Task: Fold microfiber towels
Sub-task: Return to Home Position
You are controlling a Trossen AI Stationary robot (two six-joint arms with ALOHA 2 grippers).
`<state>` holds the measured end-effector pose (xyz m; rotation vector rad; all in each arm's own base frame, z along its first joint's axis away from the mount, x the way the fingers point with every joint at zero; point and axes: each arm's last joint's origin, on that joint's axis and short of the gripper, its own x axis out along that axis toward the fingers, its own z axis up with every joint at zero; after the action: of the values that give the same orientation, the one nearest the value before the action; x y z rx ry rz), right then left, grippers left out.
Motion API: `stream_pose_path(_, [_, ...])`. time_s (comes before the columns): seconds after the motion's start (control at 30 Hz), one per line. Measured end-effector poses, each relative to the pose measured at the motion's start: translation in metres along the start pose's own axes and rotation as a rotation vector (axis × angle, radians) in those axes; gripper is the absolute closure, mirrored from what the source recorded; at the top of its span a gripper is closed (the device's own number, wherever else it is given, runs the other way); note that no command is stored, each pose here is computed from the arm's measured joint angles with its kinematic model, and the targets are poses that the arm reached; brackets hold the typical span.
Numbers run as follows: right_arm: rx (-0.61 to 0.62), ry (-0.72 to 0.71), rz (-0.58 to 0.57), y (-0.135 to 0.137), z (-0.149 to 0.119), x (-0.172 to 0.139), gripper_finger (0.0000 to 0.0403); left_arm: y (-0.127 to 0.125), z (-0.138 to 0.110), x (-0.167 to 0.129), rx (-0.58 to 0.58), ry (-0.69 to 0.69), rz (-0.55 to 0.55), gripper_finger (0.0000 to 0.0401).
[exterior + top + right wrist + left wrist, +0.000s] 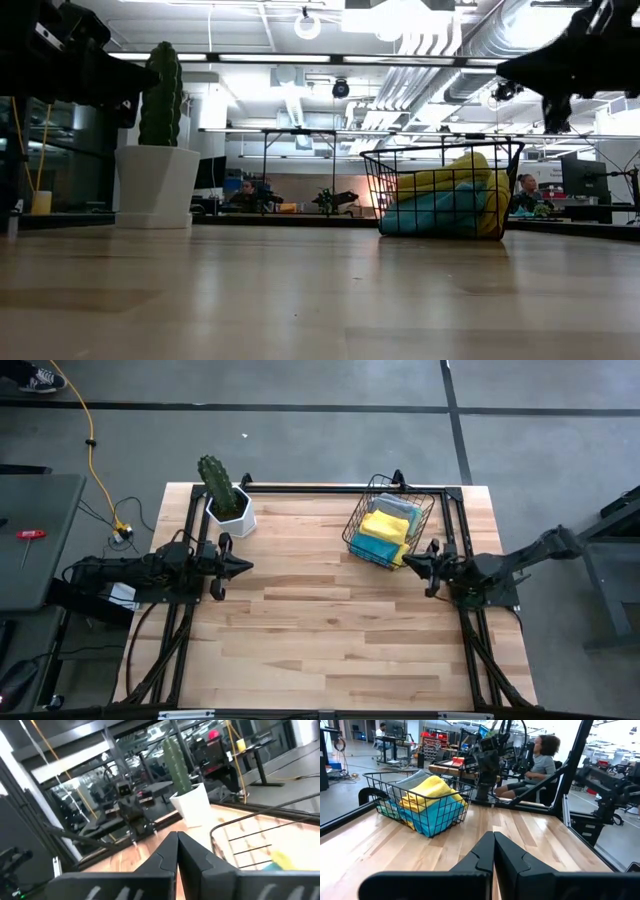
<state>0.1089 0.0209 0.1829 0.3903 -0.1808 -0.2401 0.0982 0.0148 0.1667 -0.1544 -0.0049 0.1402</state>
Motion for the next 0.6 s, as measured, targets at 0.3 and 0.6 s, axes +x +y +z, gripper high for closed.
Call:
stream_pose_path(0.3, [-0.047, 0.07, -0.101, -0.014, 0.0, -0.016, 0.0403, 0.0, 0.0, 0.0, 0.0, 0.001, 0.0, 0.0401])
stream_pose_path(0.6, [-0.191, 0.126, 0.05, -0.011, -0.002, -0.017, 0.0403, 0.001, -0.001, 0.001, 0.0, 0.012, 0.038, 0.0401])
